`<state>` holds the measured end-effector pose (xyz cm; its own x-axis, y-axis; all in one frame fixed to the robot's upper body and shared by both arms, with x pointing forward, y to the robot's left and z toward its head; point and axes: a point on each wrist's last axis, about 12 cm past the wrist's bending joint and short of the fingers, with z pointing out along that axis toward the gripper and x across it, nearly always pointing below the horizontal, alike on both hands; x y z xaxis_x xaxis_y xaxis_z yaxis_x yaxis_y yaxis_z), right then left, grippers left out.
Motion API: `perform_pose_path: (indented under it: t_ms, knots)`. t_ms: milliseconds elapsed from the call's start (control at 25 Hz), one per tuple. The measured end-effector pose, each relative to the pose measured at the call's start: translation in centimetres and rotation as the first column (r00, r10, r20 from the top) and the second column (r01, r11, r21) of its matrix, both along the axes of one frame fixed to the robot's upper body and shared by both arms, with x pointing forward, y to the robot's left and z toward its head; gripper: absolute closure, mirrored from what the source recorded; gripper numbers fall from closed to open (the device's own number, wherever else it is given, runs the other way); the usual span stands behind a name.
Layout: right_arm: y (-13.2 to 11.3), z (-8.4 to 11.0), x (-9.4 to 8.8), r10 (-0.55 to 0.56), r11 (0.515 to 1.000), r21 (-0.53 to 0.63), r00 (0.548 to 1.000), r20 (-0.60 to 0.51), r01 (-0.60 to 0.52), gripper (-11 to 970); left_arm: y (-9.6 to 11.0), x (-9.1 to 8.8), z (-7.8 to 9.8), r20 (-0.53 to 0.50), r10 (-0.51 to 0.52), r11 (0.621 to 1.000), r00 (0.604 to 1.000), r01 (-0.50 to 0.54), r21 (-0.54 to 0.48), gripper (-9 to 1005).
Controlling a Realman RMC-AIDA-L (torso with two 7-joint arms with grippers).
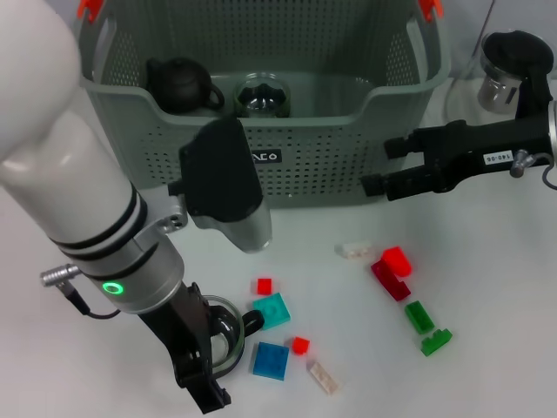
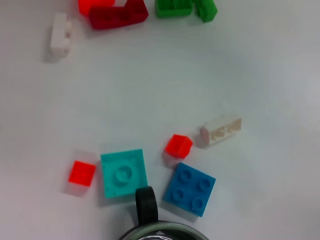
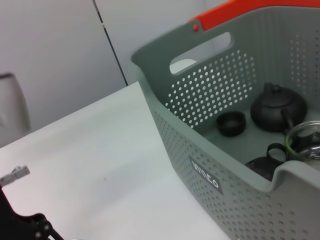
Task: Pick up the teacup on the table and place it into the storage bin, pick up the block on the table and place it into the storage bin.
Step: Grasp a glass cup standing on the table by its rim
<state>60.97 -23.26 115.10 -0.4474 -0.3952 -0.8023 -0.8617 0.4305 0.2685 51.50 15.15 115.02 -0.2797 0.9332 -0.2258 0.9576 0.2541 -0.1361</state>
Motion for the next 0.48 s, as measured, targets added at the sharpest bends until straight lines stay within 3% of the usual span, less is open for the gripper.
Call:
perform_pose_path:
  t_ms: [480]
  knots:
    - [-0.1,0.0,0.1,-0.006,1.0,0.002,1.0,0.004,0.006,14,-0.2,0.3,-1.4,0.005,0.0,0.999,1.0,0.0,0.033,148]
